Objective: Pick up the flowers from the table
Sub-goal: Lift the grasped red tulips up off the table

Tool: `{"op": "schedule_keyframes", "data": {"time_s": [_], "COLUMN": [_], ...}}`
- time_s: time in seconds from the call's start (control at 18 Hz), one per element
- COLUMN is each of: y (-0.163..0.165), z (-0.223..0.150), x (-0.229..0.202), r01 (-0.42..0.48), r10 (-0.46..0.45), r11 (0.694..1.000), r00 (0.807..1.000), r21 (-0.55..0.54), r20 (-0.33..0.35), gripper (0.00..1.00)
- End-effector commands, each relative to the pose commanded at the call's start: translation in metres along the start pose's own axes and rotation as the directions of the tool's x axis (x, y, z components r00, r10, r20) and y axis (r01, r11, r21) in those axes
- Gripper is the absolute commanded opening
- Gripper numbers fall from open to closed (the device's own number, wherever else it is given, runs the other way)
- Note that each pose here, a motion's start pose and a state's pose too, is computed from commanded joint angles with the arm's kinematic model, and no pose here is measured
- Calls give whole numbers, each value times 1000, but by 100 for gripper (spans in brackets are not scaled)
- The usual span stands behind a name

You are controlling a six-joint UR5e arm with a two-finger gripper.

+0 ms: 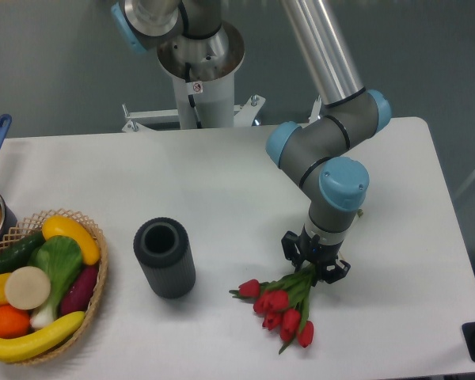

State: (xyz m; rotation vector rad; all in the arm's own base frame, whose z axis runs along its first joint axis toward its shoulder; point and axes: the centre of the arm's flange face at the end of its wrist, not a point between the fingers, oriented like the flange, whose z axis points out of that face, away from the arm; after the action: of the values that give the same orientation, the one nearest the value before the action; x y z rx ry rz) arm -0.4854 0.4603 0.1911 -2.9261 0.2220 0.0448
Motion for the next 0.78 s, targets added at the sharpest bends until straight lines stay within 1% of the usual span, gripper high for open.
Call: {"op": "schedule_keyframes", "data": {"time_s": [0.17, 0.22, 0.44, 0.56, 0.67, 0.72, 0.78], "y": [2, 0, 0, 1, -6, -11, -13], "z": [-2, -7, -31, -57, -81, -98, -118], "x": [-1, 0, 0, 1, 8, 13, 15], "r01": [5, 4, 10, 16, 5, 1, 14], "r10": [-5, -5, -11, -18, -13, -13, -32], "r11": [1000, 1000, 1000, 999, 994, 988, 976], "r00": [1000, 1000, 999, 998, 997, 997, 996], "r21": [0, 5, 21, 43, 106, 157, 218], "r20": [1, 8, 32, 64, 75, 77, 80], "gripper": [19, 18, 18, 18, 18, 18, 18]}}
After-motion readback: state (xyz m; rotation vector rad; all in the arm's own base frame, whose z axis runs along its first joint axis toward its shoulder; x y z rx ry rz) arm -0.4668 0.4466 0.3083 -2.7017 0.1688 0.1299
